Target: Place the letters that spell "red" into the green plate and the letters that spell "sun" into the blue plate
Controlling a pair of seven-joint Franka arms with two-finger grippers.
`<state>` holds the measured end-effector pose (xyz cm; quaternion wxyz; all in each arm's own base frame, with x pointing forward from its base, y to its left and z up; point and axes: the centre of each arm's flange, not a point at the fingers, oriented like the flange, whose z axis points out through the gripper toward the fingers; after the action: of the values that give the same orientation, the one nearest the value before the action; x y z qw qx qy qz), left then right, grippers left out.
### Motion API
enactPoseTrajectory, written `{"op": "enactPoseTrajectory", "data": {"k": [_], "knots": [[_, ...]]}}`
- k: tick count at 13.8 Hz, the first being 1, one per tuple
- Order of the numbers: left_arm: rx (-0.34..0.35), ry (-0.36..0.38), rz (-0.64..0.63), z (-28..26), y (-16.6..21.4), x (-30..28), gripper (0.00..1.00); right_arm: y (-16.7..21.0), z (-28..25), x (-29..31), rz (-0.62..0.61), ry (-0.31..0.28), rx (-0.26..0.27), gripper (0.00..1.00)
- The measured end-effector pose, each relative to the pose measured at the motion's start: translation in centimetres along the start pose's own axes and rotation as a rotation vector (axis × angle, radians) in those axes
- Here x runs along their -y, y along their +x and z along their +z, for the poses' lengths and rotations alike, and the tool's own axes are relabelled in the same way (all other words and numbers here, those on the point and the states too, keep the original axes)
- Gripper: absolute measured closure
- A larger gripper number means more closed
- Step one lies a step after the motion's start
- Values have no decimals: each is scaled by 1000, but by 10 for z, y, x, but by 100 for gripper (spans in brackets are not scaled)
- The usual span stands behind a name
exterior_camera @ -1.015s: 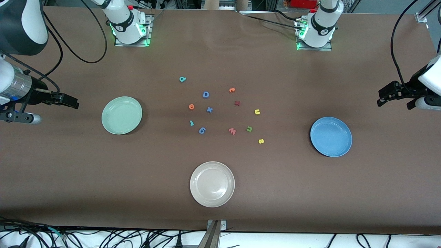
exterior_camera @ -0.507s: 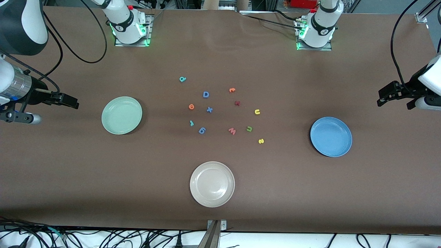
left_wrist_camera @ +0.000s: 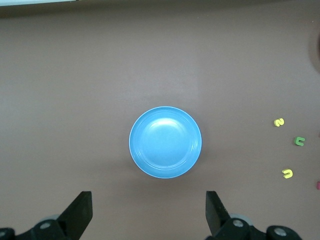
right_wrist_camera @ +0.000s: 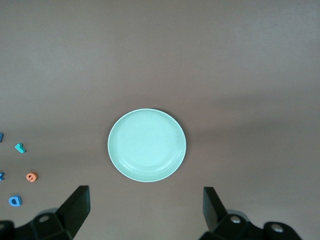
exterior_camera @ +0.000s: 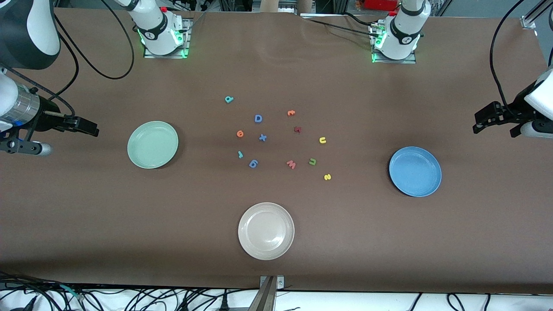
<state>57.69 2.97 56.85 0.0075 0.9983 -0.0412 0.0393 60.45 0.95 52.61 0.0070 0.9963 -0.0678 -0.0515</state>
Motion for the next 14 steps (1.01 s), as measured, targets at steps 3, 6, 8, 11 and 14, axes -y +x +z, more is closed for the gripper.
{"op": "enactPoseTrajectory", "data": {"k": [3, 6, 8, 11, 14], "knots": [[0, 0, 0, 0, 0, 0, 0, 0, 0, 0, 0, 0, 0, 0], [0, 0, 0, 0, 0, 0, 0, 0, 0, 0, 1, 0, 0, 0], [0, 0, 0, 0, 0, 0, 0, 0, 0, -1, 2, 0, 0, 0], [0, 0, 0, 0, 0, 0, 0, 1, 0, -4, 7, 0, 0, 0], [0, 0, 0, 0, 0, 0, 0, 1, 0, -8, 14, -1, 0, 0]]}}
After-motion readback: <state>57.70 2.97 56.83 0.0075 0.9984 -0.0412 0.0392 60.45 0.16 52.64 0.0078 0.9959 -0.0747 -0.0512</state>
